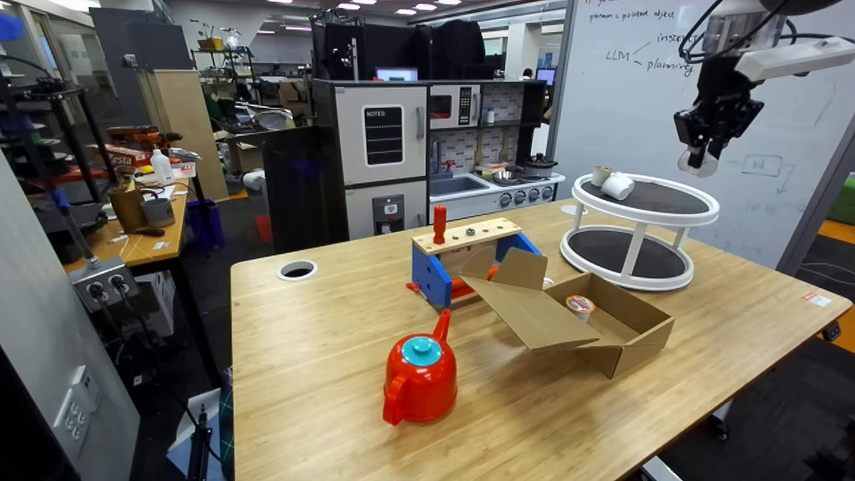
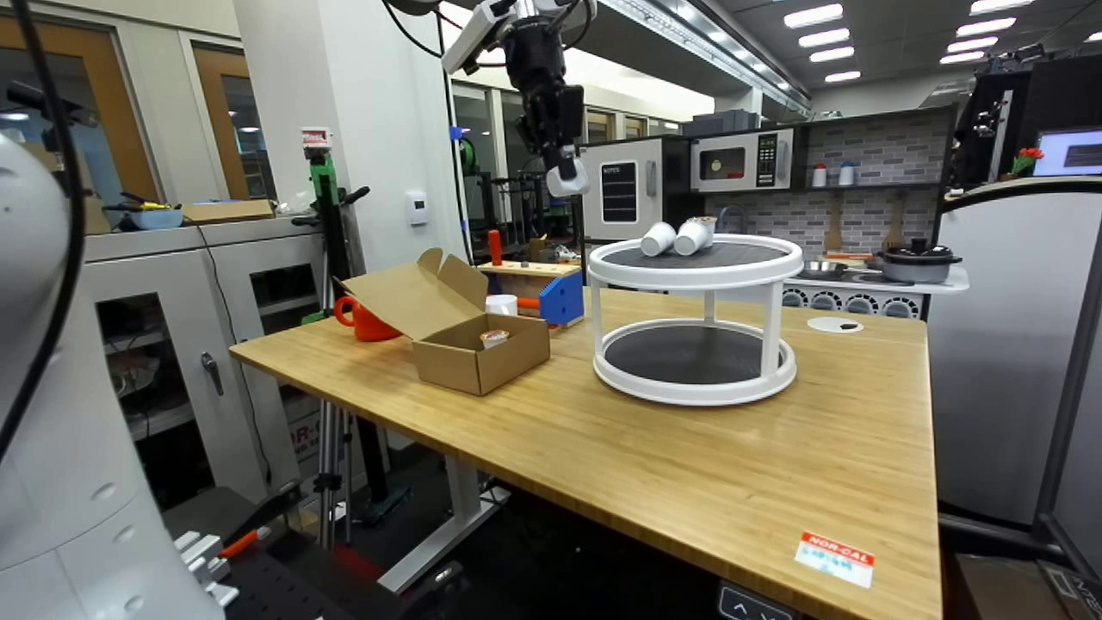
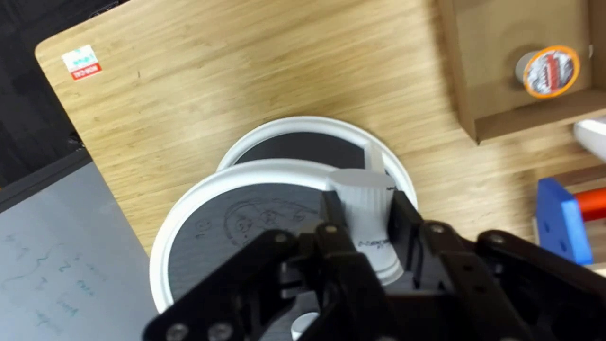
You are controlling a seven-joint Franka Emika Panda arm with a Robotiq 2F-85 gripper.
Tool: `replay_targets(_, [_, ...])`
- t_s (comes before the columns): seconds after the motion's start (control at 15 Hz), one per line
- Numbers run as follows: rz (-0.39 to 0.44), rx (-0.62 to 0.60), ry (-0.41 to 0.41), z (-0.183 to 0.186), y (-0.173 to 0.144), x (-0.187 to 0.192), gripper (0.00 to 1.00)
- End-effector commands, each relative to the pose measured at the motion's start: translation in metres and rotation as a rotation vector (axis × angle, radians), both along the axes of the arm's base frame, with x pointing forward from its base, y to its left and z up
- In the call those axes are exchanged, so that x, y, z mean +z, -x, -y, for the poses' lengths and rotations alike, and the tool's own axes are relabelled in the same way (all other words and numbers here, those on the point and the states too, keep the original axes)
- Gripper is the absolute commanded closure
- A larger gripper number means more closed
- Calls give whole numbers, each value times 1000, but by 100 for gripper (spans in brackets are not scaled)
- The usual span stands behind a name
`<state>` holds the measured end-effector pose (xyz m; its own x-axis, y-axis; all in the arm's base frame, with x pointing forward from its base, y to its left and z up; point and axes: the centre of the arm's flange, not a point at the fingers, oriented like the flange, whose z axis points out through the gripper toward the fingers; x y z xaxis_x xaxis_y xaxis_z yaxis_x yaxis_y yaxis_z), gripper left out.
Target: Take two cans from the stand, put them in the box then put one back on the stand
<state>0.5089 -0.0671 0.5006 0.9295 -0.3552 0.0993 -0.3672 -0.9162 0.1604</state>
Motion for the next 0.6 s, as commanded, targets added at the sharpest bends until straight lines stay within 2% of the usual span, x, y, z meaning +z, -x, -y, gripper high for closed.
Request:
replay_targets(0.0, [-26,178,-94,-12,26,0,93])
replay_targets(0.13, [-35,277,-112,-23,35,-3,93])
replay_targets(0.27, [-21,343,-95,-34,37,-6,93])
replay_targets(0.53, [115,348,-66,-57,24,-18,93])
